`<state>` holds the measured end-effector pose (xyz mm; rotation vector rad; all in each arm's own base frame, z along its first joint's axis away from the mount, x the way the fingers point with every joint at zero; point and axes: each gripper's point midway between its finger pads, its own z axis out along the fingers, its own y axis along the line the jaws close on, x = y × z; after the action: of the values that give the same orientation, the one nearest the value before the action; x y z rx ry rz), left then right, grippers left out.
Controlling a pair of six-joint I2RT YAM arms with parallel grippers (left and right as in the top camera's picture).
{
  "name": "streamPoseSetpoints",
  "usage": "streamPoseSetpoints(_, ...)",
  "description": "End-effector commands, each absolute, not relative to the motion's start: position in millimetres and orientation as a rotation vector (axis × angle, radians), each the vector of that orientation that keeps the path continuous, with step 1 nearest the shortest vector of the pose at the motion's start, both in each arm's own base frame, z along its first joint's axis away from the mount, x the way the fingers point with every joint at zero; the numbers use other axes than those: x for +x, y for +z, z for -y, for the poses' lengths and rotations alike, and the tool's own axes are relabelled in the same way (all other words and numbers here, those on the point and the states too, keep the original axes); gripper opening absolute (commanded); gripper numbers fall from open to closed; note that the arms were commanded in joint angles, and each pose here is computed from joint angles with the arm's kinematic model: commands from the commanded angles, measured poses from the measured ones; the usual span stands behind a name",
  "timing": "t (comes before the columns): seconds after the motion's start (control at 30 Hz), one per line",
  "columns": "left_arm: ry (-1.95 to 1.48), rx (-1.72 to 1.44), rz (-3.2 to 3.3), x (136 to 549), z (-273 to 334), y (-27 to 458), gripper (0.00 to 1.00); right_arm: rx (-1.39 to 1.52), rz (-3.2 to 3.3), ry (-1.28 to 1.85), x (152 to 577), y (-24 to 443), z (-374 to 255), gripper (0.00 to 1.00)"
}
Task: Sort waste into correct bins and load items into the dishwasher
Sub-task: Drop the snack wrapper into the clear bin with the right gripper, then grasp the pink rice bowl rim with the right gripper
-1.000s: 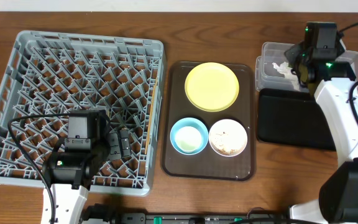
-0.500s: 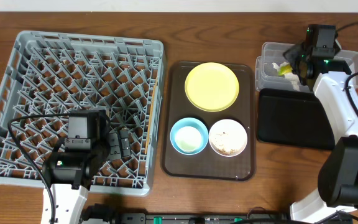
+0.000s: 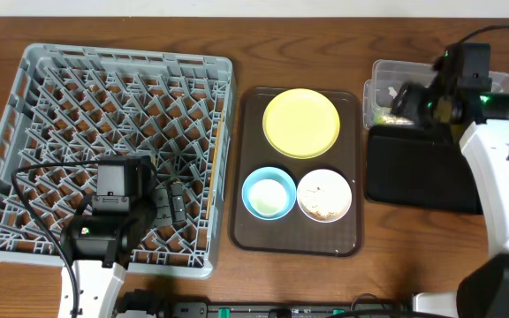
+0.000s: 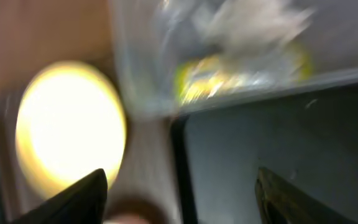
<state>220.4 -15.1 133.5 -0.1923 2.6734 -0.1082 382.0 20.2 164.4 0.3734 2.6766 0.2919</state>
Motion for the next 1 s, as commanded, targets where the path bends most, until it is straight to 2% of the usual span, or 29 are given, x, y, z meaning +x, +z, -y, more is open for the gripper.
streamPoseSetpoints(0.0, -0.117, -0.198, -2.66, 223.6, 15.3, 139.6, 0.96, -0.11, -2.742, 0.508, 356.8, 166.2, -84.4, 0.71)
streamPoseSetpoints(0.37, -0.116, -0.199, -2.675, 223.1, 15.3, 136.9, 0.96, -0.64, -2.925, 0.464, 273.1, 122.1, -160.8, 0.68)
streamPoseSetpoints(0.5, -0.115, -0.199, -2.677, 223.0, 15.3, 136.4, 0.96, -0.761, -2.941, 0.47, 248.1, 95.4, -181.0, 0.58)
streamPoseSetpoints(0.8, -0.115, -0.2, -2.68, 223.2, 15.2, 135.9, 0.96, -0.84, -2.928, 0.254, 223.8, 49.0, -190.7, 0.53)
streamPoseSetpoints(0.97, -0.114, -0.2, -2.682, 223.3, 15.3, 135.4, 0.96, -0.84, -2.886, 0.235, 220.0, 35.0, -200.2, 0.39)
